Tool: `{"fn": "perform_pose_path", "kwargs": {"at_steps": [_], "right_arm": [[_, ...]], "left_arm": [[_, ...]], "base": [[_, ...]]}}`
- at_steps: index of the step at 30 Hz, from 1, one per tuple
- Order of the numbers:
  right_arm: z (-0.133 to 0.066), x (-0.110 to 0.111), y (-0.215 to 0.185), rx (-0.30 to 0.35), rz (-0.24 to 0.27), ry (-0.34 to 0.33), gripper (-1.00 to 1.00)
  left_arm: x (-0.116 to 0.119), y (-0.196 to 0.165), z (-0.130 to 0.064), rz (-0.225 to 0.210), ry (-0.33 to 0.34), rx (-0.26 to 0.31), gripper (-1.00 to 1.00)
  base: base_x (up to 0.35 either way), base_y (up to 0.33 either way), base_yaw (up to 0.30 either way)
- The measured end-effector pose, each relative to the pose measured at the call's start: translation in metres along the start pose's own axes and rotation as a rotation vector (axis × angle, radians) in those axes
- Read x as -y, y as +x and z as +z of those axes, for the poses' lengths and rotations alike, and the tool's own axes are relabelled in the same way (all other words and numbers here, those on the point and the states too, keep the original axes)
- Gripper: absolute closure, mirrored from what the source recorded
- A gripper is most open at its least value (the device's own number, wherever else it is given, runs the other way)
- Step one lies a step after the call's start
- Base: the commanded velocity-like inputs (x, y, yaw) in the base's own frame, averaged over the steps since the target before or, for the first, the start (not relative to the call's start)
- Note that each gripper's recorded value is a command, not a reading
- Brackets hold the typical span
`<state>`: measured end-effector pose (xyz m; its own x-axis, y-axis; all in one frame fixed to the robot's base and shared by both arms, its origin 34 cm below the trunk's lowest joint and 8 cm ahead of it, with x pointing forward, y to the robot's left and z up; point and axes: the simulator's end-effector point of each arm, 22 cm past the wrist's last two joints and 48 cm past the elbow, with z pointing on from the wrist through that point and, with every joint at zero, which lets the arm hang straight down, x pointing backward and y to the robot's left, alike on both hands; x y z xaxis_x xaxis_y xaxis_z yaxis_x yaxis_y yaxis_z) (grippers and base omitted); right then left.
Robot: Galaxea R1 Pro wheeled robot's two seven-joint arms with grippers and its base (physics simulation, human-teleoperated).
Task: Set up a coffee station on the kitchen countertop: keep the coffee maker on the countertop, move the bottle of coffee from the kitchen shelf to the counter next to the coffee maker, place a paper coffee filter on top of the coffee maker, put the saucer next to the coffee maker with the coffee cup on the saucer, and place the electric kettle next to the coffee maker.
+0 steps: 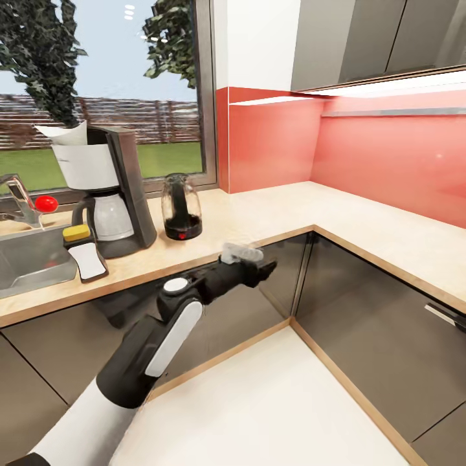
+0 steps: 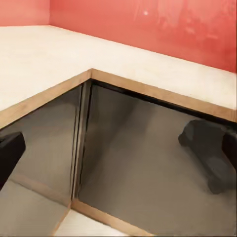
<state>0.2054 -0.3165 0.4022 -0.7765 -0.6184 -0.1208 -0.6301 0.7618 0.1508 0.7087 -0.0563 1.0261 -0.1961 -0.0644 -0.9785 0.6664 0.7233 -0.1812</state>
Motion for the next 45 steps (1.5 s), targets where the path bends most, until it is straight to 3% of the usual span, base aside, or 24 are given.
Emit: {"fn": "perform_pose_path", "kwargs": {"at_steps": [4, 7, 10, 11, 12, 13, 15, 16, 19, 20, 21, 22, 24, 25, 26, 27, 31, 32, 45], "right_arm": [[0.000, 0.000, 0.000, 0.001, 0.000, 0.000, -1.00], [0.000, 0.001, 0.000, 0.001, -0.001, 0.001, -1.00], [0.000, 0.001, 0.000, 0.002, 0.002, 0.002, -1.00], [0.000, 0.002, 0.000, 0.003, 0.004, 0.004, -1.00], [0.000, 0.003, -0.001, 0.006, 0.007, 0.006, -1.00], [0.000, 0.003, -0.002, 0.008, 0.009, 0.007, -1.00], [0.000, 0.003, -0.003, 0.010, 0.010, 0.006, -1.00], [0.000, 0.003, -0.006, 0.017, 0.007, 0.005, -1.00], [0.001, 0.007, -0.026, 0.056, -0.007, 0.008, -1.00], [0.001, 0.014, -0.059, 0.120, -0.030, 0.011, -1.00], [0.001, 0.014, -0.065, 0.132, -0.041, 0.006, -1.00], [0.001, 0.013, -0.069, 0.140, -0.046, 0.001, -1.00], [0.000, 0.007, -0.078, 0.157, -0.056, -0.030, -1.00], [-0.001, -0.005, -0.082, 0.165, -0.063, -0.088, -1.00], [-0.001, -0.008, -0.082, 0.165, -0.064, -0.103, -1.00], [-0.001, -0.009, -0.082, 0.165, -0.065, -0.108, -1.00], [-0.002, -0.012, -0.082, 0.165, -0.065, -0.120, -1.00], [-0.002, -0.013, -0.082, 0.164, -0.064, -0.124, -1.00], [-0.002, -0.013, -0.081, 0.162, -0.062, -0.125, -1.00]], "left_arm": [[0.020, 0.033, -0.021, 0.025, 0.217, -0.057, -1.00], [0.025, 0.070, -0.045, 0.000, 0.341, -0.105, -1.00], [0.020, 0.163, -0.088, -0.117, 0.418, -0.217, -1.00], [0.022, 0.209, -0.110, -0.187, 0.448, -0.245, -1.00], [0.027, 0.270, -0.141, -0.283, 0.462, -0.291, -1.00], [0.026, 0.281, -0.148, -0.298, 0.467, -0.295, -1.00], [0.025, 0.326, -0.172, -0.359, 0.459, -0.330, -1.00], [0.022, 0.367, -0.198, -0.402, 0.442, -0.355, -1.00], [0.020, 0.421, -0.237, -0.475, 0.415, -0.420, -1.00], [0.022, 0.455, -0.269, -0.534, 0.406, -0.467, -1.00], [0.017, 0.482, -0.292, -0.575, 0.367, -0.524, -1.00], [0.017, 0.489, -0.300, -0.589, 0.359, -0.534, -1.00], [0.018, 0.513, -0.332, -0.657, 0.332, -0.569, -1.00], [0.007, 0.511, -0.352, -0.753, 0.294, -0.505, -1.00], [0.001, 0.541, -0.397, -0.868, 0.168, -0.560, -1.00], [-0.001, 0.547, -0.410, -0.903, 0.125, -0.565, -1.00], [-0.001, 0.552, -0.425, -0.960, 0.057, -0.540, -1.00], [0.013, 0.561, -0.442, -1.005, 0.023, -0.550, -1.00], [0.021, 0.564, -0.442, -1.027, 0.011, -0.544, -1.00]], "base": [[0.000, 0.000, 0.000], [0.000, 0.000, 0.000], [0.000, 0.000, 0.000], [0.000, 0.000, 0.000], [0.000, 0.000, 0.000], [0.000, 0.000, 0.000], [0.000, 0.000, 0.000], [0.000, 0.000, 0.000], [0.000, 0.000, 0.000], [0.000, 0.000, 0.000], [0.000, 0.000, 0.000], [0.000, 0.000, 0.000], [0.000, 0.000, 0.000], [0.000, 0.000, 0.000], [0.000, 0.000, 0.000], [0.000, 0.000, 0.000], [0.000, 0.000, 0.000], [0.000, 0.000, 0.000], [0.000, 0.000, 0.034]]}}
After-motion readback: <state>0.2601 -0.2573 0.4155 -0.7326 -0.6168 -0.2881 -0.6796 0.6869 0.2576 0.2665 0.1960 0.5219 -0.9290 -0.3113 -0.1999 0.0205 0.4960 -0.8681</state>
